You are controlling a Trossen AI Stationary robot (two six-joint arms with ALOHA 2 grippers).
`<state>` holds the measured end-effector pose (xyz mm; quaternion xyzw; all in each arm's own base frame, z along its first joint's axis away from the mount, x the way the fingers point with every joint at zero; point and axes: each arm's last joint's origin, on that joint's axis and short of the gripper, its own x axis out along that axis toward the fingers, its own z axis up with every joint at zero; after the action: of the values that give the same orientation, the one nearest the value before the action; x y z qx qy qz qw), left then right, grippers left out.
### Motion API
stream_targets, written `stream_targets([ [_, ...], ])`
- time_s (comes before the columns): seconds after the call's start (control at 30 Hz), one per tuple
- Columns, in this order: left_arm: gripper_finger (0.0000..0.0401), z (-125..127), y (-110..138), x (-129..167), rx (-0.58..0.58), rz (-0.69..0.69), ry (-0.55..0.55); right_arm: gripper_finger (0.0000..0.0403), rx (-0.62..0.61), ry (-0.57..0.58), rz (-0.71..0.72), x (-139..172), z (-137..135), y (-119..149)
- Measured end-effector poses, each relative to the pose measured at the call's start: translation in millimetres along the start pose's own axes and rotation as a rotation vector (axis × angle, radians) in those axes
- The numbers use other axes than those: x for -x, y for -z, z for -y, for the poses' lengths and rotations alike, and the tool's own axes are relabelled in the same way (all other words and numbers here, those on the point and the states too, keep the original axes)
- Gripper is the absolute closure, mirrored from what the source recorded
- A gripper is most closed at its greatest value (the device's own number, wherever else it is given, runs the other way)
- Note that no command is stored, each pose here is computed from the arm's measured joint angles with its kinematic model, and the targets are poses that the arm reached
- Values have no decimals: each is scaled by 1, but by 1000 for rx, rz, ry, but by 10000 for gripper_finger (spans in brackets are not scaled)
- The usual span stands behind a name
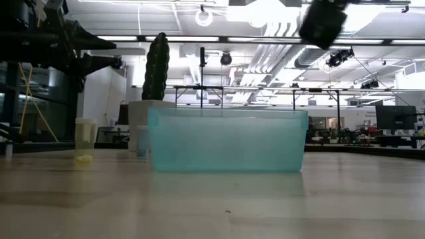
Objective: Pick and place pill bottles into a basket
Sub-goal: Put the white pill bottle into the green bin
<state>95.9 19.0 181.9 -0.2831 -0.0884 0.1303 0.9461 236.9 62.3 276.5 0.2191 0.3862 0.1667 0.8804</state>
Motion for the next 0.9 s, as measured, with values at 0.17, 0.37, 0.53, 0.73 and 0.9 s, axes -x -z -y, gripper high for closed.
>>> stream_targets([
  [0.17, 208, 0, 0, 0, 0, 2, 1, 194, -105, 47, -200, -3, -15, 28],
  [0.37, 208, 0, 0, 0, 0, 2, 1, 194, -130, 170, -312, -4, -28, 52],
  [0.53, 208, 0, 0, 0, 0, 2, 1, 194, -179, 286, -320, -3, -34, 64],
  [0.73, 208, 0, 0, 0, 0, 2, 1, 194, -153, 308, -312, -3, -39, 69],
  [0.9, 208, 0, 0, 0, 0, 1, 1, 176, -93, 349, -309, -7, -44, 76],
])
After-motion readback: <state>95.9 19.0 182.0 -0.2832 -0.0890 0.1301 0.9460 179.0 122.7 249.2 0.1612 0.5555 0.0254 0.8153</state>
